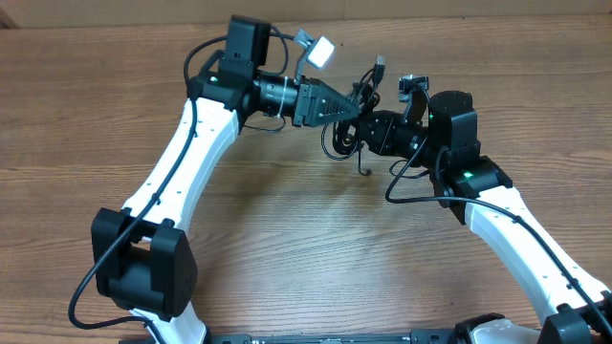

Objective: Untangle cables

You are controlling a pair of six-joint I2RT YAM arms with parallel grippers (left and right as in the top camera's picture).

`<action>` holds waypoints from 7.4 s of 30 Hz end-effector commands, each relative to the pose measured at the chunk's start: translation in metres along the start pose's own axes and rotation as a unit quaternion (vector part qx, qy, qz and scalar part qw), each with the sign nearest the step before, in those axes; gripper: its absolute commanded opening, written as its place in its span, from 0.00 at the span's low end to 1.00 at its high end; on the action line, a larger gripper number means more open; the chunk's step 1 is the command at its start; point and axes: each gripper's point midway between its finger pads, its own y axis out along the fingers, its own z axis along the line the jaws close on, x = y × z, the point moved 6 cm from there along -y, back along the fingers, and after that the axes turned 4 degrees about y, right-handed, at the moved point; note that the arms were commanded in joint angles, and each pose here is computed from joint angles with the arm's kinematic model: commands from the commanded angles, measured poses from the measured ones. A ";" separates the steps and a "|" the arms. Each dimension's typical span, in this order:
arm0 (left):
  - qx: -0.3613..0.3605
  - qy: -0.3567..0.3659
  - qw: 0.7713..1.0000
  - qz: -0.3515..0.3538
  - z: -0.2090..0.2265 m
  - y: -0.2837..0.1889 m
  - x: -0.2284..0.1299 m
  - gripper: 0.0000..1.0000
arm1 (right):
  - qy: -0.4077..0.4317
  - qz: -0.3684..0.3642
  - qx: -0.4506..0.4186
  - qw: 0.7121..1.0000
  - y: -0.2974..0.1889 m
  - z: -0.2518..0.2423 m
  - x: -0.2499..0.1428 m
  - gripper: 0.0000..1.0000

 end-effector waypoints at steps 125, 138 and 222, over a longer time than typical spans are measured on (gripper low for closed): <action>-0.053 -0.042 0.997 0.030 -0.024 0.006 -0.019 0.04 | -0.174 -0.249 -0.246 0.920 -0.097 -0.099 0.118 1.00; 0.002 -0.076 0.997 0.021 -0.010 0.007 -0.009 0.04 | -0.096 -0.077 -0.011 0.992 -0.069 -0.066 0.065 1.00; 0.030 -0.166 0.986 -0.013 0.000 -0.005 0.007 0.04 | -0.158 0.115 0.272 0.942 -0.064 0.015 -0.011 0.04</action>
